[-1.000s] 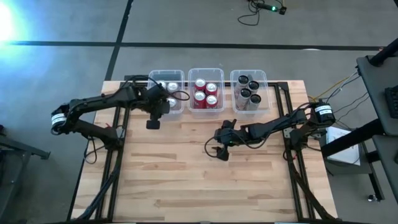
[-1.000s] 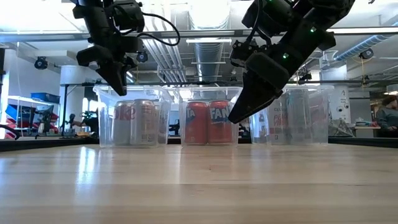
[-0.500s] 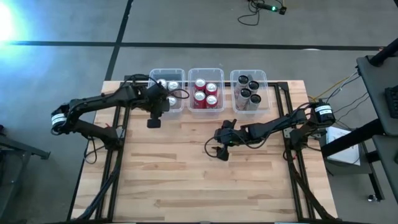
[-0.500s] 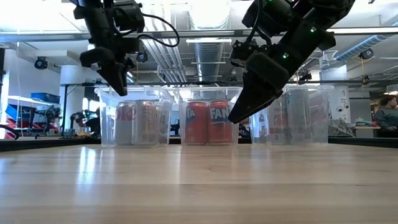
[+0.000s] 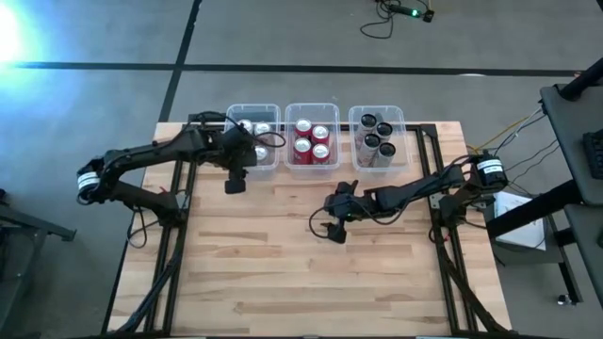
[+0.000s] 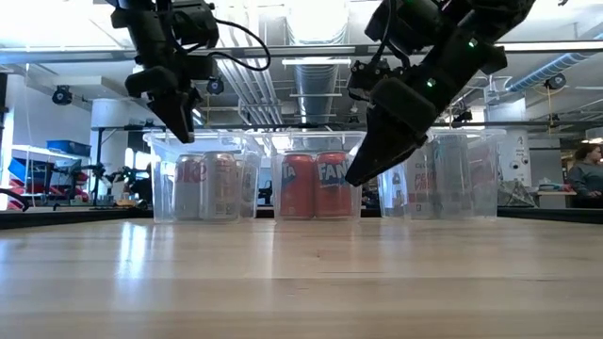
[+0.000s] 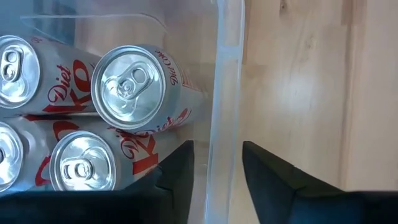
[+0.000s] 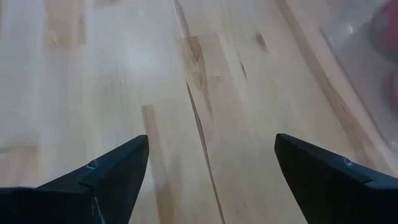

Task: Sort soda cans
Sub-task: Return to Home Position

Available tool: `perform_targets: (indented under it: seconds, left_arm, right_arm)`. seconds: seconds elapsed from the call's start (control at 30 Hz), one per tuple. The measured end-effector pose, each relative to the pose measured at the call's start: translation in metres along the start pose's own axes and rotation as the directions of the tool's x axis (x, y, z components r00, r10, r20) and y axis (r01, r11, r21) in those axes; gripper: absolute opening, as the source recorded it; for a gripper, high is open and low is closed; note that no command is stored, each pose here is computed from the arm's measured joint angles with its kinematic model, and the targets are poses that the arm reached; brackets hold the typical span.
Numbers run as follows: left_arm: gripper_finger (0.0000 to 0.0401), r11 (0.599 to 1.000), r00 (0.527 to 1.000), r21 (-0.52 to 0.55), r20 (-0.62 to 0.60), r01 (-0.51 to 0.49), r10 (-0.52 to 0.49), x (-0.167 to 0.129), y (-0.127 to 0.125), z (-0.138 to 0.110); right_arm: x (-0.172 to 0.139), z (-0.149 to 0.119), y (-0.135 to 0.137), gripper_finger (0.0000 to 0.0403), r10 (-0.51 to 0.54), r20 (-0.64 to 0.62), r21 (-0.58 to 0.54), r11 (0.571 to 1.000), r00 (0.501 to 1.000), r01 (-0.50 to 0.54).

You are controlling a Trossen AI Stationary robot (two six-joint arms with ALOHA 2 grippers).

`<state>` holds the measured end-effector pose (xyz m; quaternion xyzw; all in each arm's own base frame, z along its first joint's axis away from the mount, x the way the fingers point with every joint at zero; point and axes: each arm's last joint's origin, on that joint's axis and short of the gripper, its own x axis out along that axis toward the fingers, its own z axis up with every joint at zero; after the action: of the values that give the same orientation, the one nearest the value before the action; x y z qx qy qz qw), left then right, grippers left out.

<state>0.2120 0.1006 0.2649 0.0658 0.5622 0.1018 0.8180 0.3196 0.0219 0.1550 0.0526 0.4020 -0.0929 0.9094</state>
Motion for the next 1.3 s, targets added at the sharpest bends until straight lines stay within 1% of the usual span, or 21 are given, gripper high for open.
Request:
perform_targets:
  seconds: [0.13,0.2,0.27,0.3,0.37,0.43,0.5,0.63,0.73,0.9,1.1,1.2,1.3]
  left_arm:
    - [0.0152,1.0,1.0,-0.023,0.016,-0.002,0.002,-0.012,0.003,0.005]
    - [0.0169,0.999,1.0,-0.04,0.03,-0.005,0.007,-0.024,0.006,0.009]
    - [0.0183,0.996,0.998,-0.085,0.062,-0.011,0.016,-0.039,0.01,0.016]
    - [0.0188,0.994,0.996,-0.109,0.088,0.001,0.008,-0.047,0.011,0.02]
    - [0.0197,0.985,0.984,-0.149,0.168,0.081,-0.056,-0.065,0.013,0.026]
    - [0.0201,0.968,0.951,-0.159,0.274,0.195,-0.147,-0.082,0.012,0.031]
    - [0.0201,0.95,0.903,-0.148,0.38,0.275,-0.202,-0.097,0.008,0.034]
    - [0.0199,0.944,0.83,-0.133,0.524,0.303,-0.192,-0.114,-0.003,0.032]
    - [0.0198,0.937,0.761,-0.111,0.618,0.331,-0.196,-0.113,-0.017,0.027]
    - [0.0198,0.925,0.635,-0.042,0.738,0.378,-0.226,-0.098,-0.043,0.016]
    - [0.0198,0.925,0.546,-0.041,0.817,0.378,-0.187,-0.063,-0.068,0.0]
    - [0.0198,0.914,0.488,-0.033,0.853,0.404,-0.185,-0.049,-0.075,-0.007]
    - [0.0198,0.91,0.465,-0.034,0.867,0.413,-0.179,-0.042,-0.077,-0.013]
  right_arm:
    - [-0.008,0.016,0.004,0.0345,0.017,0.02,-0.025,1.0,1.0,-0.017]
    - [-0.015,0.025,0.005,0.0345,0.026,0.032,-0.065,0.998,0.999,-0.024]
    - [-0.023,0.034,0.005,0.0345,0.021,0.066,-0.114,0.993,0.998,-0.013]
    - [-0.028,0.039,0.005,0.0343,0.015,0.092,-0.136,0.991,0.996,-0.002]
    - [-0.038,0.046,0.004,0.0339,0.002,0.153,-0.182,0.983,0.988,0.026]
    - [-0.052,0.052,0.002,0.0333,-0.003,0.215,-0.215,0.975,0.977,0.051]
    - [-0.067,0.056,0.0,0.0325,0.004,0.275,-0.237,0.97,0.961,0.063]
    - [-0.099,0.058,-0.006,0.0306,0.021,0.386,-0.247,0.966,0.922,0.082]
    - [-0.116,0.049,-0.009,0.0292,0.031,0.444,-0.242,0.967,0.895,0.087]
    - [-0.136,0.026,-0.013,0.0269,0.054,0.548,-0.217,0.973,0.835,0.079]
    - [-0.14,-0.014,-0.017,0.0245,0.095,0.653,-0.195,0.98,0.752,0.045]
    - [-0.142,-0.03,-0.022,0.0237,0.102,0.663,-0.173,0.985,0.741,0.019]
    - [-0.152,-0.038,-0.027,0.023,0.102,0.692,-0.145,0.989,0.714,-0.001]
